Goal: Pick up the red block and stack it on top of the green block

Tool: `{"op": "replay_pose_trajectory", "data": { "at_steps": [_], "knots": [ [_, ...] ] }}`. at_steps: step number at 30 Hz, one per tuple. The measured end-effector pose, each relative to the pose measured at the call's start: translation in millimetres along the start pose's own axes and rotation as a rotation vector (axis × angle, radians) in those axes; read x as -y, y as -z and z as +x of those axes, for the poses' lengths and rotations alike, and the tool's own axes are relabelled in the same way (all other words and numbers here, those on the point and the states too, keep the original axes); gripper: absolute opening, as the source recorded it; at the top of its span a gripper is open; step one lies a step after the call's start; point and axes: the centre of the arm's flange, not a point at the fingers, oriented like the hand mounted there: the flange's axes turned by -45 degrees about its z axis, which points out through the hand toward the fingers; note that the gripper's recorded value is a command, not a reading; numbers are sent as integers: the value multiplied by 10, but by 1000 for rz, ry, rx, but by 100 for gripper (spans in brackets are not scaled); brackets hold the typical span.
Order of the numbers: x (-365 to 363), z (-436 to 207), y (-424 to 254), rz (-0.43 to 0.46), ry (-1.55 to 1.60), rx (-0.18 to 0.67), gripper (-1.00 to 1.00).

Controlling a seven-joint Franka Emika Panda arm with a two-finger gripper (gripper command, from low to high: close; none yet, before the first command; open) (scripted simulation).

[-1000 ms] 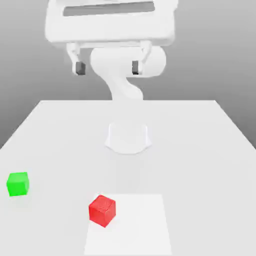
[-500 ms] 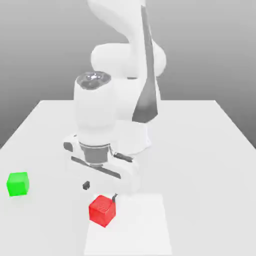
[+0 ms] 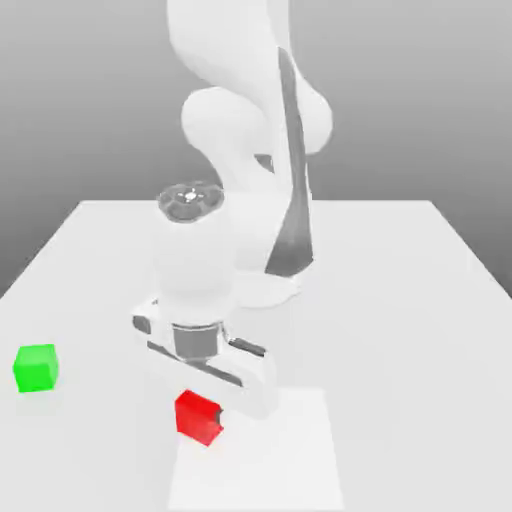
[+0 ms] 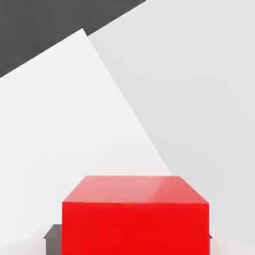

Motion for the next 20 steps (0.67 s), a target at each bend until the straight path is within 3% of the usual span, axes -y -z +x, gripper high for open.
{"op": "replay_pose_trajectory", "data": {
  "at_steps": [7, 12, 17, 18, 20],
  "knots": [
    [-1641, 432, 363, -4, -581, -1, -100],
    [-3064, 268, 479, 0, -1064, -1, -100],
    [-2952, 332, -26, 0, -1050, -1, -100],
    [-2949, 328, -86, 0, -1050, -1, 100],
    [-2949, 328, -86, 0, -1050, -1, 100]
  ]
}}
